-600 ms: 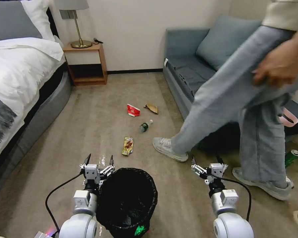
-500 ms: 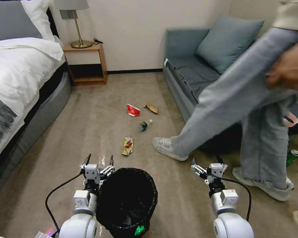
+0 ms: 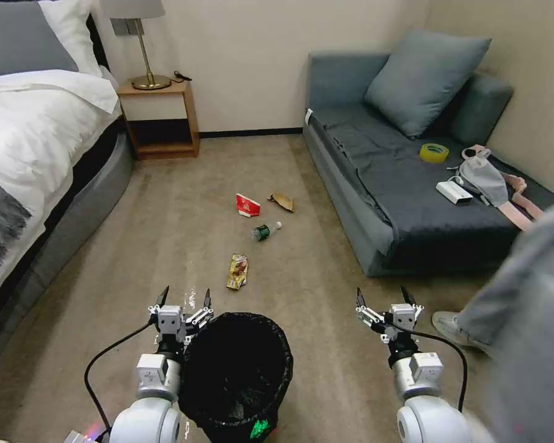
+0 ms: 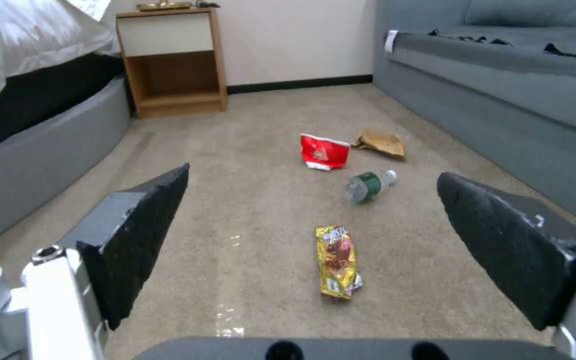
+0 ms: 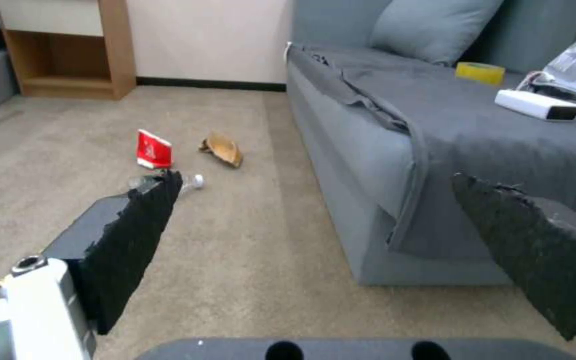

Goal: Pick up the trash bin, then pick up the garbage on the floor and place it into the trash bin.

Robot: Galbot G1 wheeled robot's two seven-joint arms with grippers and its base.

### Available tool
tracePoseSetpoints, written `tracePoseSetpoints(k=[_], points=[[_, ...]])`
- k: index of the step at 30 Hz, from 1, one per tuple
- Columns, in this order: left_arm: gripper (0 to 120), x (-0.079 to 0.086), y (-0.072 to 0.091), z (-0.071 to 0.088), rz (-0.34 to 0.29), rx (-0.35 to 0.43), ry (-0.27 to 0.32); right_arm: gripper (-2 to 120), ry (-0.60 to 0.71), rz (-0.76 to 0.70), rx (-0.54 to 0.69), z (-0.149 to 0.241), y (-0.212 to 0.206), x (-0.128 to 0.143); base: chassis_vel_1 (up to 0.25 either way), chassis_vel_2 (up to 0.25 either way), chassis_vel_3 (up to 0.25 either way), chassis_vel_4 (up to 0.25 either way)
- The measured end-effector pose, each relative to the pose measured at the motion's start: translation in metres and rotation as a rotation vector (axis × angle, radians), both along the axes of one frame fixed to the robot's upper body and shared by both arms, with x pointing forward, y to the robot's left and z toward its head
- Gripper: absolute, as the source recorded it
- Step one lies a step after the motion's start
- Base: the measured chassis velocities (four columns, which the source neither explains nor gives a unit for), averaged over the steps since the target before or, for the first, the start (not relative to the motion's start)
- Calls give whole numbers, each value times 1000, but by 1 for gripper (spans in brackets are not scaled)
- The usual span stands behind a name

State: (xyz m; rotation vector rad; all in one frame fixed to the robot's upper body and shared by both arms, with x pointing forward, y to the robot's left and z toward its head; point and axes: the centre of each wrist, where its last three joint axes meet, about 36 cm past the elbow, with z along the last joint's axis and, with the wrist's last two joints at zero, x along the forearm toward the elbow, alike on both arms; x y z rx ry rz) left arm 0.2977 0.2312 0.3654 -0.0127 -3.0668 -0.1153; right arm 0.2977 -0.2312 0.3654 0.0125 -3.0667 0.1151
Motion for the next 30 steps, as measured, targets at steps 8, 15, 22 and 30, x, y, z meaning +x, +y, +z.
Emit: tracePoseSetpoints(k=[8,15,22,30], points=[[100,0,0,0,0,0,0,100,0,0,0,0,0,0,0,0,0,0],[100,0,0,0,0,0,0,100,0,0,0,0,0,0,0,0,0,0],[100,-11,-6,35,85,-29,4,100,-42,-60,13,24,-3,-4,0,0,0,0],[100,-32,-5,90,169,-70,19,100,-154,-256,52,100,-13,-28,0,0,0,0]])
